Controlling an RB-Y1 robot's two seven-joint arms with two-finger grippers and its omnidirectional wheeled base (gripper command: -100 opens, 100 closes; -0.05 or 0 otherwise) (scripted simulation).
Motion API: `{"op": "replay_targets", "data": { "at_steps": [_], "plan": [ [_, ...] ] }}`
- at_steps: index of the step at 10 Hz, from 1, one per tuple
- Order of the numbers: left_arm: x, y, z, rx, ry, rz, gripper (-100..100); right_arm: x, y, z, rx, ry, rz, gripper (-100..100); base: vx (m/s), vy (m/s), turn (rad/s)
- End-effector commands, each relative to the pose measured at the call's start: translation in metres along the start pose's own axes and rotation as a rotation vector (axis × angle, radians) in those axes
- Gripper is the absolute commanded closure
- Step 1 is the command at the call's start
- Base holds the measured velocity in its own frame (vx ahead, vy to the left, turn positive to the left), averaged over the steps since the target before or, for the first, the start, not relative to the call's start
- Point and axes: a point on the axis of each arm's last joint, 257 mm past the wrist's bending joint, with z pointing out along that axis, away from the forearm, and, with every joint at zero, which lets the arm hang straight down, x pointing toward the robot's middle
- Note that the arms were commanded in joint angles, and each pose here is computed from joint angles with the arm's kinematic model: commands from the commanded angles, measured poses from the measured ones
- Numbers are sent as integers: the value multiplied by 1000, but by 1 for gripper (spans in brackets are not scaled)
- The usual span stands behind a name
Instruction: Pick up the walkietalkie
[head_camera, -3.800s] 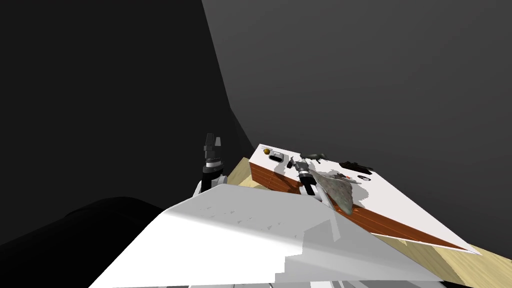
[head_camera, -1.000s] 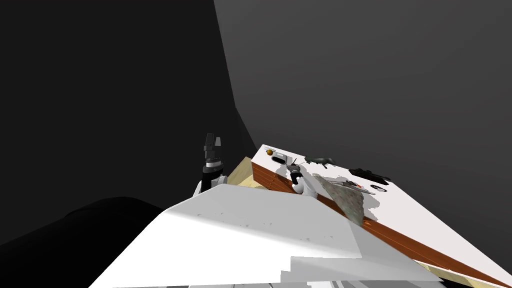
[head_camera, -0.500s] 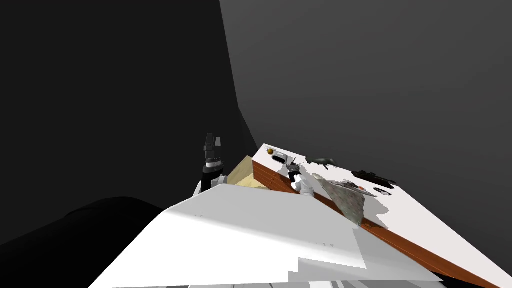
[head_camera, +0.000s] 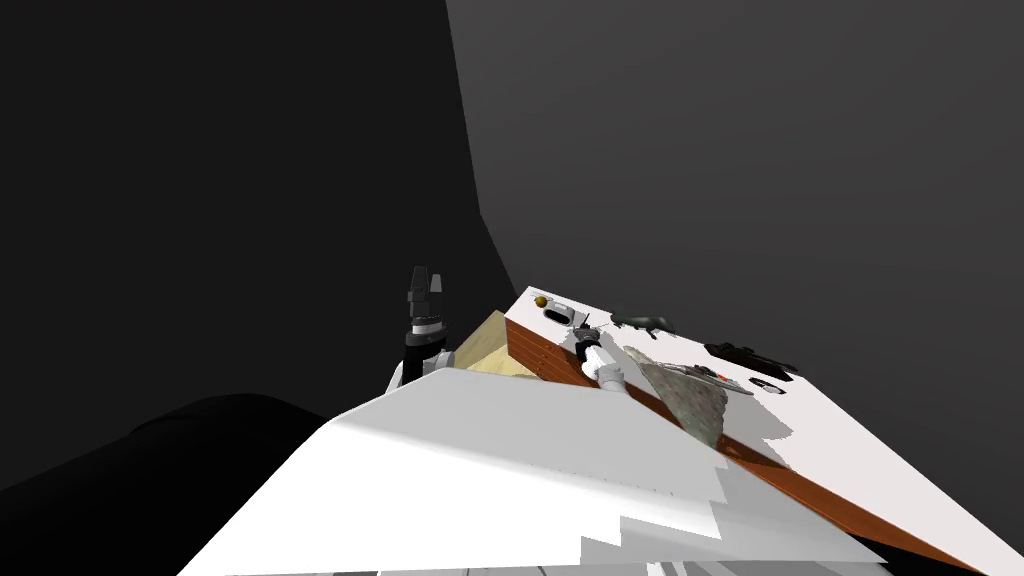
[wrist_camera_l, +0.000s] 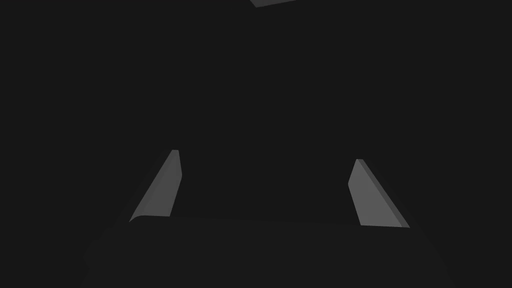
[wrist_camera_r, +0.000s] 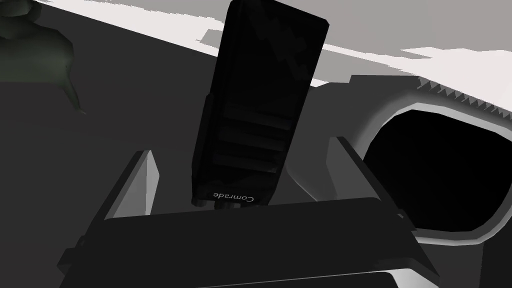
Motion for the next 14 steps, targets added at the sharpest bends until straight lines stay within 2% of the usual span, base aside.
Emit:
{"op": "replay_targets", "data": {
  "at_steps": [1, 2, 3, 7, 8, 9, 12, 13, 14],
  "plan": [
    [0, 0, 0, 0, 0, 0, 0, 0, -2, 0, 8, 2, 45, -100, -2, -5, -15],
    [0, 0, 0, 0, 0, 0, 0, 0, -2, 0, 8, 2, 53, -100, 9, 4, -1],
    [0, 0, 0, 0, 0, 0, 0, -7, -5, 7, 33, -6, -8, -100, -58, -38, 241],
    [0, 0, 0, 0, 0, 0, 0, -6, -9, 7, 56, -5, 56, -100, -31, -20, 14],
    [0, 0, 0, 0, 0, 0, 0, -16, -16, 13, 86, -23, -8, -100, -61, -14, 236],
    [0, 0, 0, 0, 0, 0, 0, -17, -18, 12, 102, -27, -8, -100, -79, -45, 109],
    [0, 0, 0, 0, 0, 0, 0, -16, -20, 12, 108, -29, 57, -100, -15, -18, -15],
    [0, 0, 0, 0, 0, 0, 0, -29, -28, 17, 140, -58, -9, -100, -56, -9, 210],
    [0, 0, 0, 0, 0, 0, 0, -31, -31, 16, 158, -66, -6, -100, -69, -37, 125]
  ]
}}
